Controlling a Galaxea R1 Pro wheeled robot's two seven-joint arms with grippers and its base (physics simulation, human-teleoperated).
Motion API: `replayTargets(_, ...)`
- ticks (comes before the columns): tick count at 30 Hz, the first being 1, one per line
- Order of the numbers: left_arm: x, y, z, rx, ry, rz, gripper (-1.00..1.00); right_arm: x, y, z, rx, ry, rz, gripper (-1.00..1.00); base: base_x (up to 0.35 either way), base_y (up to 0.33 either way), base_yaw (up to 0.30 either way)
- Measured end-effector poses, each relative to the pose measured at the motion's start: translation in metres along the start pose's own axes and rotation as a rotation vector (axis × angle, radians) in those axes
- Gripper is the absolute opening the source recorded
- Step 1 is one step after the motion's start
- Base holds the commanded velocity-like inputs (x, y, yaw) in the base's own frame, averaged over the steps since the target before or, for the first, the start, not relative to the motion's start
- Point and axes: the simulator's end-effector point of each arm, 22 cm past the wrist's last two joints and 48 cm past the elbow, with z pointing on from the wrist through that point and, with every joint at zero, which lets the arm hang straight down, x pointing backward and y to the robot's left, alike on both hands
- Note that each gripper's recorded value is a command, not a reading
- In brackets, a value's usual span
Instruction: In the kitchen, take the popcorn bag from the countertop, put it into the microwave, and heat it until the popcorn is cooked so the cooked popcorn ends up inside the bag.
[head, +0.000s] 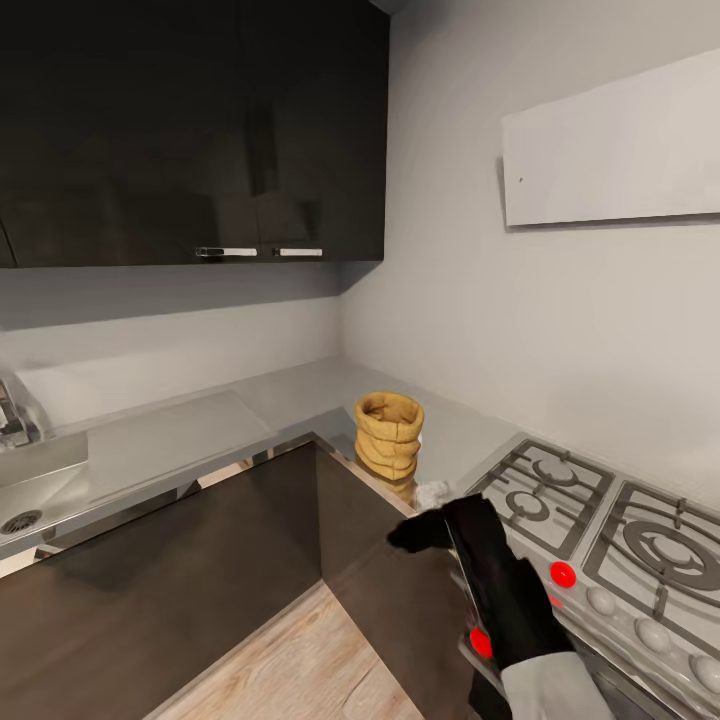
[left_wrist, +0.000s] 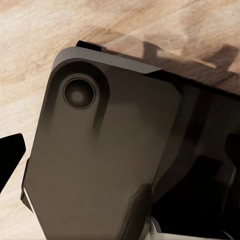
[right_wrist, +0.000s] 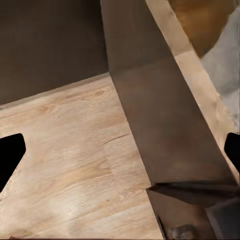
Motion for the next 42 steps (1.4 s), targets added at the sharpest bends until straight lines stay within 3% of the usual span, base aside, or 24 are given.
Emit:
replayTargets(3,0.000,0.000,0.000,0.000,0.000,0.000,1.00,-0.110,-0.017,-0.042,0.031,-0.175,-0.033,1.00,0.000,0.000,0.000)
replayTargets(6,0.000,0.001,0.000,-0.001,0.000,0.001,1.00,-0.168,-0.025,-0.074,0.057,-0.270,-0.054,1.00,0.000,0.000,0.000)
replayTargets(9,0.000,0.000,0.000,0.000,0.000,0.001,1.00,-0.207,-0.040,-0.100,0.112,-0.337,-0.055,1.00,0.000,0.000,0.000)
replayTargets(11,0.000,0.000,0.000,-0.001,0.000,0.001,1.00,-0.243,-0.063,-0.129,0.207,-0.399,-0.049,1.00,0.000,0.000,0.000)
replayTargets(15,0.000,0.000,0.000,-0.001,0.000,0.001,1.00,-0.277,-0.100,-0.154,0.314,-0.420,0.004,1.00,0.000,0.000,0.000)
replayTargets(17,0.000,0.000,0.000,0.000,0.000,0.002,1.00,-0.286,-0.129,-0.148,0.338,-0.355,0.081,1.00,0.000,0.000,0.000)
replayTargets(19,0.000,0.000,0.000,0.000,0.000,0.002,1.00,-0.276,-0.153,-0.130,0.350,-0.249,0.179,1.00,0.000,0.000,0.000)
replayTargets(24,-0.001,0.000,0.000,0.001,-0.002,0.002,1.00,-0.250,-0.176,-0.115,0.442,-0.146,0.225,1.00,0.000,0.000,0.000)
replayTargets(29,0.000,0.000,0.000,0.000,-0.002,0.002,1.00,-0.244,-0.182,-0.114,0.451,-0.134,0.252,1.00,0.000,0.000,0.000)
replayTargets(33,0.000,0.001,0.000,-0.001,-0.002,-0.001,1.00,-0.257,-0.181,-0.104,0.451,-0.210,0.223,1.00,0.000,0.000,0.000)
replayTargets(42,-0.001,0.001,0.000,-0.001,-0.002,-0.005,1.00,-0.261,-0.184,-0.102,0.470,-0.238,0.210,1.00,0.000,0.000,0.000)
